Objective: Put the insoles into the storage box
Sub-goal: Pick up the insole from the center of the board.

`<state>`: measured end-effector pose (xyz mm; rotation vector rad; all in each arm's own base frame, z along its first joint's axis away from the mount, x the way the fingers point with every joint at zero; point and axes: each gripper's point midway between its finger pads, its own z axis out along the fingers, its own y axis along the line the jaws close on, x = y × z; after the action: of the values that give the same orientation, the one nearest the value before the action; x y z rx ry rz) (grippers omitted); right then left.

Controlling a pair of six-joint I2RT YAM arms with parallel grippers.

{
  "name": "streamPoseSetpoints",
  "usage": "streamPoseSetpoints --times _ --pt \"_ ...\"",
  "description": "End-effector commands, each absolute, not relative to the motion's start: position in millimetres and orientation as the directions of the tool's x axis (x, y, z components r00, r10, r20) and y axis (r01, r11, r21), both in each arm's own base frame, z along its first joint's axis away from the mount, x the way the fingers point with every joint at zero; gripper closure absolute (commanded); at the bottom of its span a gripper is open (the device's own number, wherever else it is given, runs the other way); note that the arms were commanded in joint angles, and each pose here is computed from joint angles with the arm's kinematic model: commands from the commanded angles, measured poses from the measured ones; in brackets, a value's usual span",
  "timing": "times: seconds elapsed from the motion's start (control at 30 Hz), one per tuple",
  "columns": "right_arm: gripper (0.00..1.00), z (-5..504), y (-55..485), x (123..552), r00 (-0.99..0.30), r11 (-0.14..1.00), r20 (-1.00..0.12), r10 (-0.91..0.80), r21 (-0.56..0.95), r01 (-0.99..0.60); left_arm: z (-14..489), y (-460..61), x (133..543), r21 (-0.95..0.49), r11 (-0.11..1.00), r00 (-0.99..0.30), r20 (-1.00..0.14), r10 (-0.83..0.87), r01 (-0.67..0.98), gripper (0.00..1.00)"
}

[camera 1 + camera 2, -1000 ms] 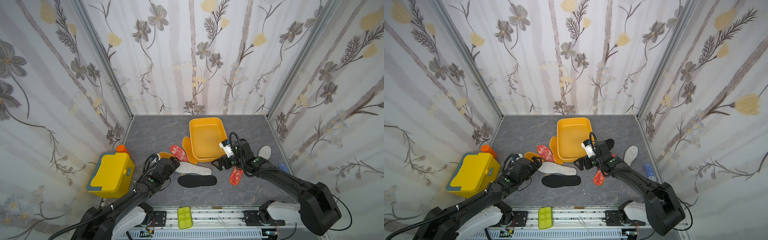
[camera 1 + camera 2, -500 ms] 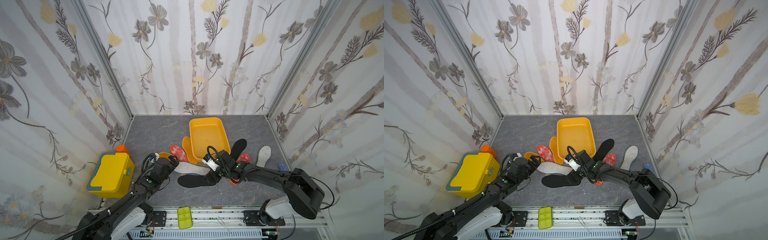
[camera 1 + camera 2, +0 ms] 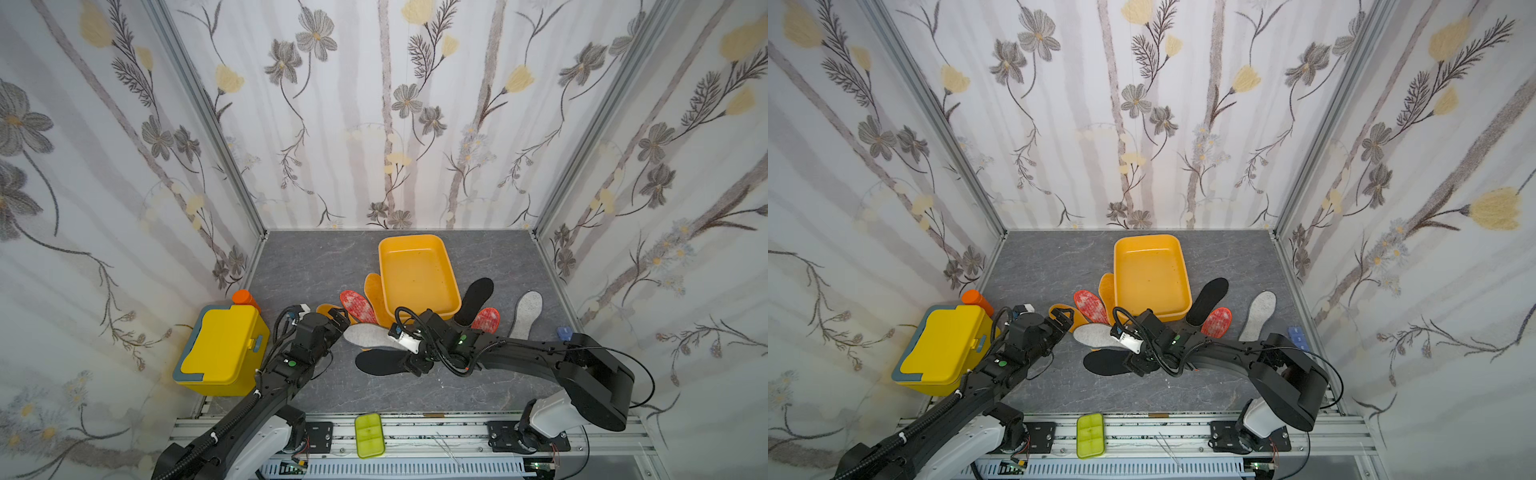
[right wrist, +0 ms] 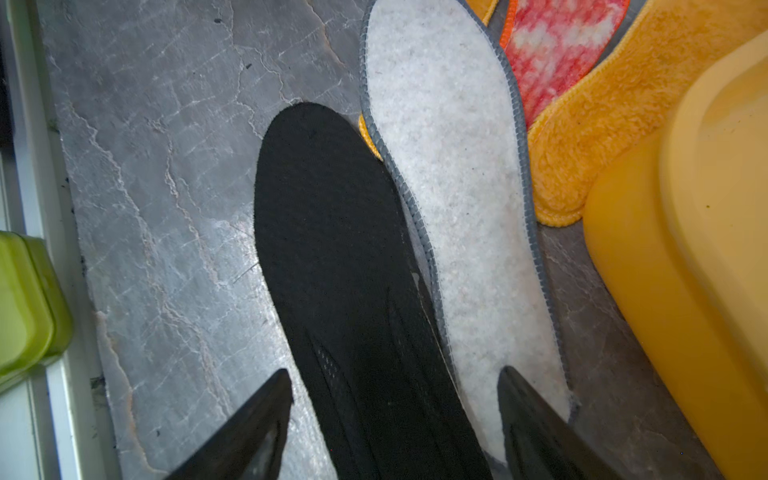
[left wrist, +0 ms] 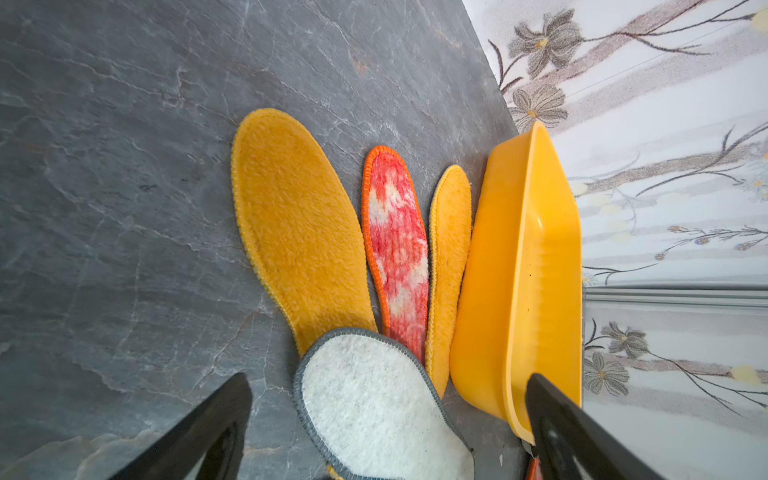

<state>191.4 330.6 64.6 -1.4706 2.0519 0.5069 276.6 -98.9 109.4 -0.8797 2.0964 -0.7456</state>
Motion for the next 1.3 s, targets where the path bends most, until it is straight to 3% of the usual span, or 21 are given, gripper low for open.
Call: streamPoseSetpoints --times 0.0,0.3,0.57,0.9,1.27 --pt "0.29 69 339 194 -0.118 0.25 -0.647 -0.754 -0.116 -0.961 113 -100 279 -0.722 0.611 -0.505 -0.414 -0.757 -0.325 0.0" --pt "0.44 52 335 193 -0.009 0.143 -0.578 -0.816 -0.187 -0.972 112 -97 280 -0.717 0.616 -0.501 -0.421 -0.756 -0.326 0.0" --pt "0.55 34 337 189 0.002 0.093 -0.523 -0.852 -0.156 -0.983 112 -95 280 -0.719 0.614 -0.497 -0.422 -0.758 -0.326 0.0" --pt "0.57 27 333 191 0.003 0.092 -0.497 -0.868 -0.167 -0.982 111 -94 279 -0.721 0.611 -0.495 -0.42 -0.761 -0.327 0.0" --pt "0.58 52 338 203 0.033 0.13 -0.563 -0.826 -0.247 -0.96 114 -93 279 -0.725 0.607 -0.488 -0.421 -0.765 -0.325 0.0"
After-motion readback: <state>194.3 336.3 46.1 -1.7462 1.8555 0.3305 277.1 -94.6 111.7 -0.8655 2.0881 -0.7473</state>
